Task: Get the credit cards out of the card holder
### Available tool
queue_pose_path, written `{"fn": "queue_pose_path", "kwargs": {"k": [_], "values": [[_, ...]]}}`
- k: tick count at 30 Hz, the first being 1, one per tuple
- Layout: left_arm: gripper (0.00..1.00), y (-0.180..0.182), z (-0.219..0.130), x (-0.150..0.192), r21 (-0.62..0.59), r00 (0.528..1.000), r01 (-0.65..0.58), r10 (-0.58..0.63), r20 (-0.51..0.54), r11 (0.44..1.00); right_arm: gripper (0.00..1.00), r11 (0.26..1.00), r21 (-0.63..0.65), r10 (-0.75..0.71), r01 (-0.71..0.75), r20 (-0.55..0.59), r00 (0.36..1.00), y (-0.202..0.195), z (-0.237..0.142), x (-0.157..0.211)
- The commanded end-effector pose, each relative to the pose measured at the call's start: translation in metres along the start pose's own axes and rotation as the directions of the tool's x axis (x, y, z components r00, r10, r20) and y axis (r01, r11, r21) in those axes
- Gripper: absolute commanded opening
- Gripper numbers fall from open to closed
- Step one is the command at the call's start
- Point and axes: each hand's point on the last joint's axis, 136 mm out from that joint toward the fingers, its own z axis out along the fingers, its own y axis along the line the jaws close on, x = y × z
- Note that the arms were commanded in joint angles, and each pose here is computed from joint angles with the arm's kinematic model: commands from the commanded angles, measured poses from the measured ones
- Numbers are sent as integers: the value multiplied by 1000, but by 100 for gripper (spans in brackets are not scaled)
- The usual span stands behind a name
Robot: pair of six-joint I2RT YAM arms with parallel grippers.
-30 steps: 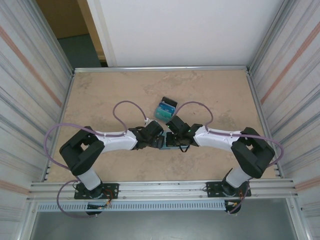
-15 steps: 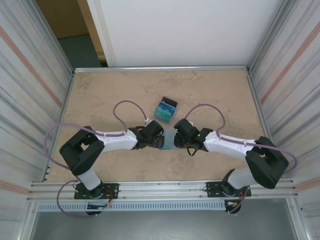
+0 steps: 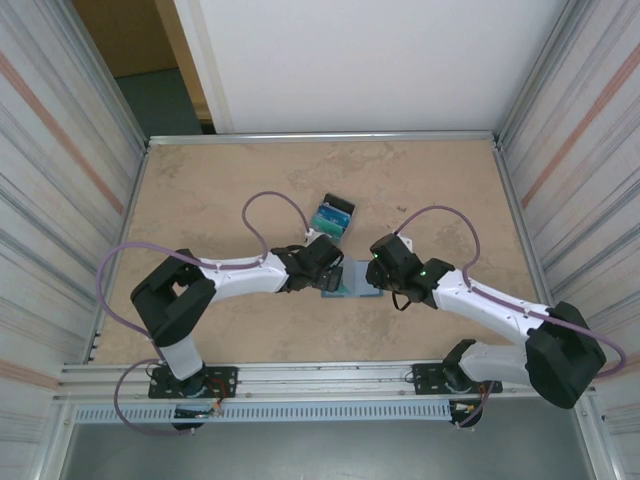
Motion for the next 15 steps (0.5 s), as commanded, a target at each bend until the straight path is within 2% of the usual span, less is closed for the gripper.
{"fn": "queue_pose_path", "kwargs": {"k": [1, 10, 15], "values": [[99, -10, -4, -8, -5, 999, -52, 52, 10, 999, 36, 999, 48, 10, -11, 31, 999, -17, -8, -4], [99, -50, 10, -9, 21, 991, -136, 136, -13, 990, 37, 997, 41, 65, -71, 127, 990, -38, -35, -21], [99, -53, 14, -7, -14, 988, -154, 154, -28, 988, 35, 996, 30, 81, -86, 151, 985, -45, -46, -26]]}}
